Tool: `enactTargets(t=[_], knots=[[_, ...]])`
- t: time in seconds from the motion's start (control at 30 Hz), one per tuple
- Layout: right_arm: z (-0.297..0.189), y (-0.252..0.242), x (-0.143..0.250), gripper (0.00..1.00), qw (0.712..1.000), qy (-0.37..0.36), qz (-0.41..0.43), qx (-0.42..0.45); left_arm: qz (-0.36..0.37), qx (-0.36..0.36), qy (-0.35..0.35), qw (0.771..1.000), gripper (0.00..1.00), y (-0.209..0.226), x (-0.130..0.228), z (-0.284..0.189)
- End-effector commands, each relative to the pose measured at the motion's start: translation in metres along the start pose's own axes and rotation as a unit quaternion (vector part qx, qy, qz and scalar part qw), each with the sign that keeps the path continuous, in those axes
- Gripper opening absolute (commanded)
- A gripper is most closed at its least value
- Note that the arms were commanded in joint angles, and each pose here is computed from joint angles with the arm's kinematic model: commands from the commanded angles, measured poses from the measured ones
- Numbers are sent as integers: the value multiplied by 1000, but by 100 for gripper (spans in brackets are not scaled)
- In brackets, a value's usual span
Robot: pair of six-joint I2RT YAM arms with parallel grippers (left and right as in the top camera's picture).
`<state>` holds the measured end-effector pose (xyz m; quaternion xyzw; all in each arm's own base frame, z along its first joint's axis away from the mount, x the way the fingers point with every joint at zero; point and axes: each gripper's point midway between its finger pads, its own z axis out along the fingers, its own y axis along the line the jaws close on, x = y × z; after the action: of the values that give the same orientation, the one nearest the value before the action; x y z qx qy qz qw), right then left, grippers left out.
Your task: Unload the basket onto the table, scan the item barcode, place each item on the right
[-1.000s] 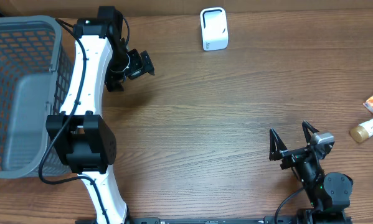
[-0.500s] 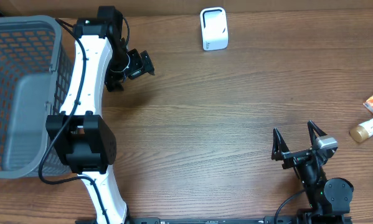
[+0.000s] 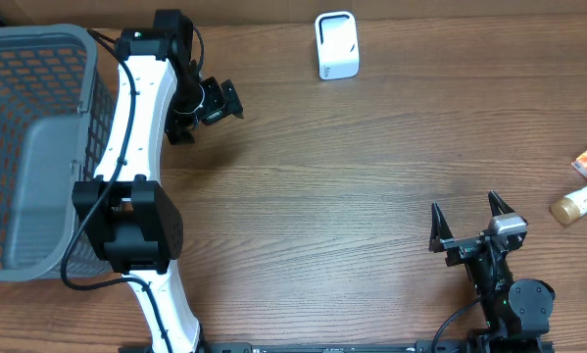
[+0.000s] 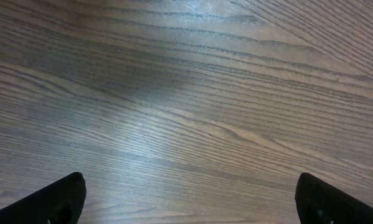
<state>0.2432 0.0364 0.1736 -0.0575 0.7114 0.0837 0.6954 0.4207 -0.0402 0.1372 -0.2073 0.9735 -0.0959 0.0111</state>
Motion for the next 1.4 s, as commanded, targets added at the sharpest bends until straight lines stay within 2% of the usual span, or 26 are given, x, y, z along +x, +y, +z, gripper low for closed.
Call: enactTargets(t=[0.0,0.9,1.17,1.37], knots=[[0,-3,2,100,1000,-2,2,11,-8,0,-6,1000,100,0,-2,-3],[0,-1,2,100,1000,-1,19,6,-9,0,-6,1000,100,0,-2,-3],[-1,-16,4,100,998,-1,48,51,-9,0,-6,1000,100,0,-2,-3],[-1,-17,4,100,998,-1,47,52,-9,0,-6,1000,100,0,-2,-3]])
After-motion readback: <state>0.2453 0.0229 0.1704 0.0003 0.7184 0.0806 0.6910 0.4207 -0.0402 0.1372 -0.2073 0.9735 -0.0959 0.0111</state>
